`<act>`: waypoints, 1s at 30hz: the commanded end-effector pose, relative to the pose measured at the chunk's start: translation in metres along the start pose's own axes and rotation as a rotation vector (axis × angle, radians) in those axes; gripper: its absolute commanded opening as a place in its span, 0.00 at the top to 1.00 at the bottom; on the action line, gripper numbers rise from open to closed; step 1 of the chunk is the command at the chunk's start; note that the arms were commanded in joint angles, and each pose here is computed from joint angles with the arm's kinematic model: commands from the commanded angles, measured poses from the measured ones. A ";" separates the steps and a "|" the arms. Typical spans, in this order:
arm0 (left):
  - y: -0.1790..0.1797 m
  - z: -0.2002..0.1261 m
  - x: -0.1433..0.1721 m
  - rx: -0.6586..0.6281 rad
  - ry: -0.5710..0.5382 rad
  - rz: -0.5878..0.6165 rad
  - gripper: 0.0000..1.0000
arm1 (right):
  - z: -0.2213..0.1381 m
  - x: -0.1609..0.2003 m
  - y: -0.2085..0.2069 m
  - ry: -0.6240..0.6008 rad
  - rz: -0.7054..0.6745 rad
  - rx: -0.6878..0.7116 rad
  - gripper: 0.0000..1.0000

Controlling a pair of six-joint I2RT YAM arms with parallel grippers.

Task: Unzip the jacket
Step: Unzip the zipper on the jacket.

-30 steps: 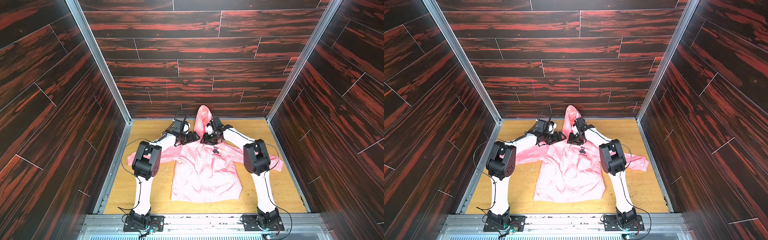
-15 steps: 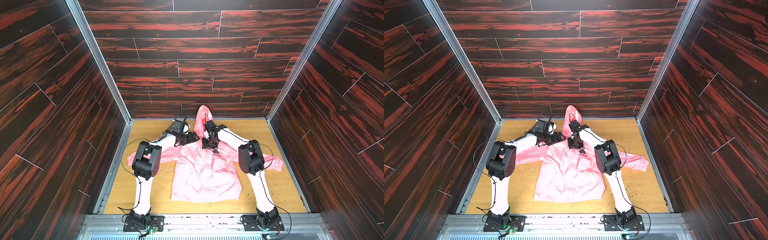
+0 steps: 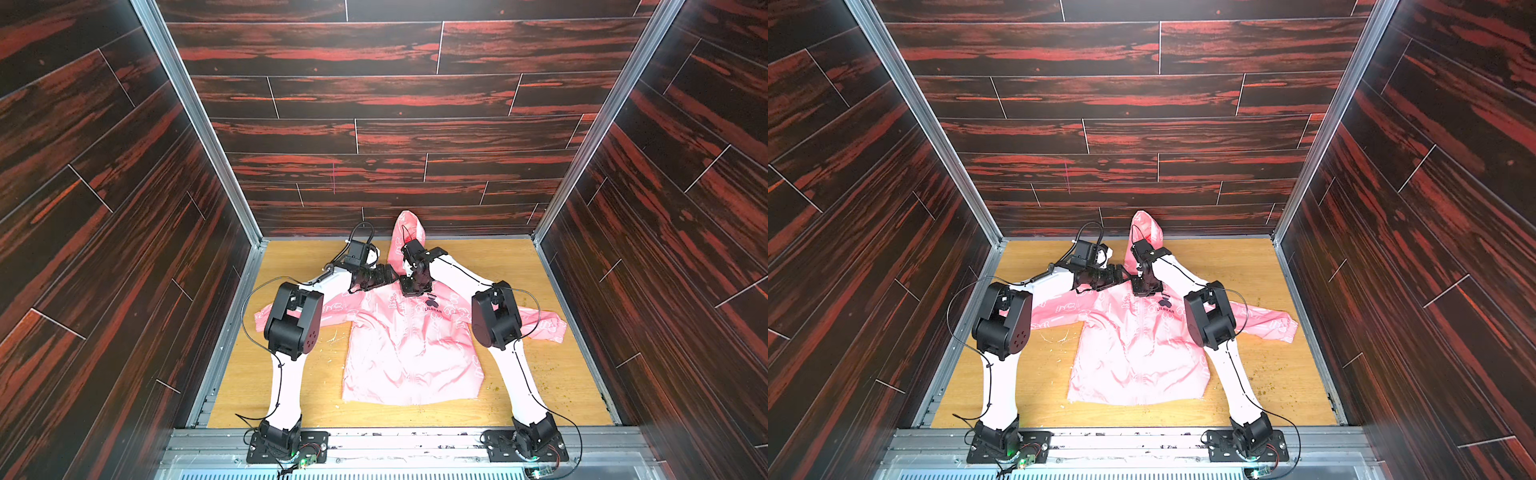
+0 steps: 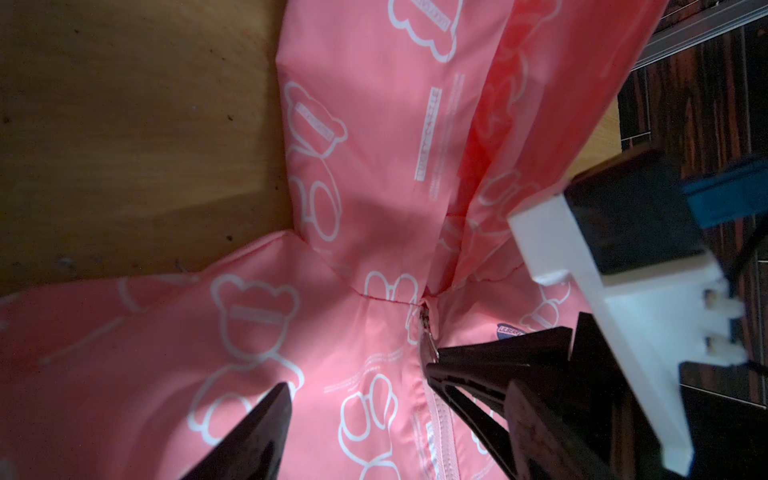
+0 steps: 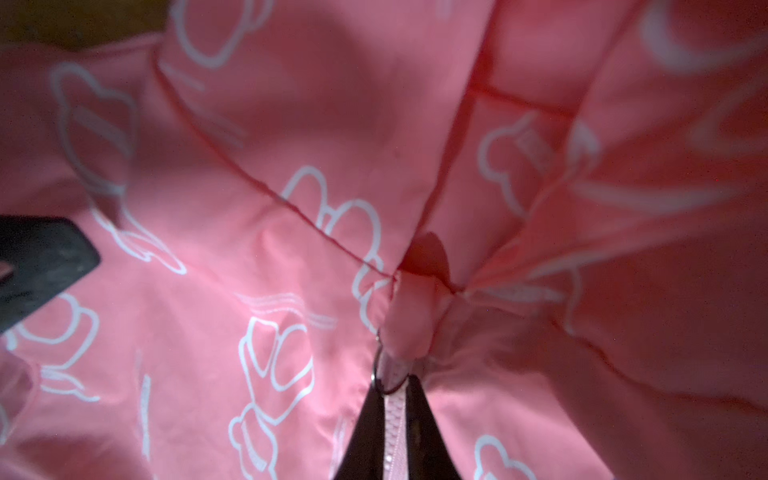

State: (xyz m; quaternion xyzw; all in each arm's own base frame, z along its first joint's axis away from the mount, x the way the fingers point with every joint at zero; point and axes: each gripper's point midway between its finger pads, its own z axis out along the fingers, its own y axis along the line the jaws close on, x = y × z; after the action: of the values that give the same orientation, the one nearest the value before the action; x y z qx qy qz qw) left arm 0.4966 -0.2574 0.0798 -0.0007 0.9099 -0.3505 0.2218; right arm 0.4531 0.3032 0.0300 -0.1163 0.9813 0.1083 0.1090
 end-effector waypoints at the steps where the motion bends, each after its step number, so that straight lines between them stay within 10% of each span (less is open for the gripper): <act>1: -0.006 -0.009 -0.003 0.004 -0.010 -0.007 0.19 | 0.015 0.008 -0.010 0.044 -0.022 0.064 0.88; 30: 0.004 -0.011 -0.008 -0.073 -0.008 0.002 0.23 | 0.013 -0.007 -0.004 0.024 -0.106 0.068 0.81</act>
State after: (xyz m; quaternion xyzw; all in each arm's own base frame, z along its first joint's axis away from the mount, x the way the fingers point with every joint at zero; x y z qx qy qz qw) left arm 0.4944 -0.2473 0.0712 -0.0115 0.9235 -0.3182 0.2141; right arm 0.4672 0.2992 0.0338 -0.1552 0.9778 0.0679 0.1234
